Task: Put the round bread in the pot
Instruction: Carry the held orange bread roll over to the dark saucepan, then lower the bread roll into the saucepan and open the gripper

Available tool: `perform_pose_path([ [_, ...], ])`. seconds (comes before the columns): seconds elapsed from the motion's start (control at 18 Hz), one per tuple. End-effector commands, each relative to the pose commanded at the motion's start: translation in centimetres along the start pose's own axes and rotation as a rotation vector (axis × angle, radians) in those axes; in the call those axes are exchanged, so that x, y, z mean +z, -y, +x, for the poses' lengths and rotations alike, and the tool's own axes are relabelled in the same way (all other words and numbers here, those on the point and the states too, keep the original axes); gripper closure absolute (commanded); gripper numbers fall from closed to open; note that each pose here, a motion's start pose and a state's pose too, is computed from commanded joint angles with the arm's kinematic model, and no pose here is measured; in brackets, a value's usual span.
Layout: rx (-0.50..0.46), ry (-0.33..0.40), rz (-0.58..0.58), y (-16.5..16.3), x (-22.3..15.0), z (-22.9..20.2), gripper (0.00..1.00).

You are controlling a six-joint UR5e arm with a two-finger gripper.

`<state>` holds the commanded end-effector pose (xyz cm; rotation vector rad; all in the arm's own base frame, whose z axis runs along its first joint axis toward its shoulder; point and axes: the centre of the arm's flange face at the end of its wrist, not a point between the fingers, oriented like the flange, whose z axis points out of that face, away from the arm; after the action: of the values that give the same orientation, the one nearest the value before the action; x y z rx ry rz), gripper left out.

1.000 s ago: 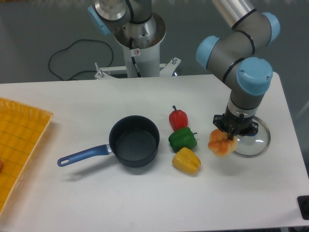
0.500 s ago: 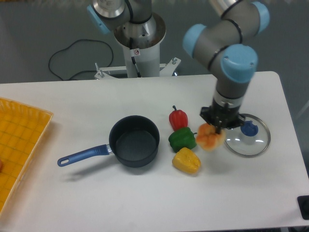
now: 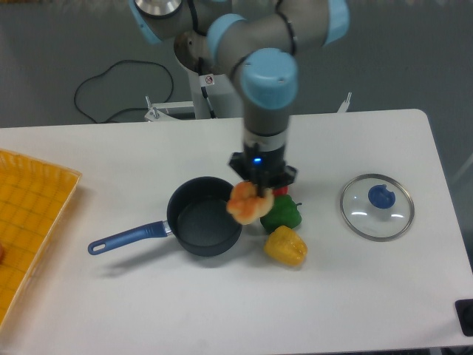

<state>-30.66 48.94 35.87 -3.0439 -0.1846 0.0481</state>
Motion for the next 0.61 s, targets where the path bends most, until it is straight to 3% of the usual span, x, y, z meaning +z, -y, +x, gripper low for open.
perform_pose_path([
  [0.22, 0.029, 0.023, -0.023, -0.1, 2.5, 2.9, 1.0],
  [0.61, 0.034, 0.027, -0.067, -1.4, 4.9, 3.7, 0.98],
])
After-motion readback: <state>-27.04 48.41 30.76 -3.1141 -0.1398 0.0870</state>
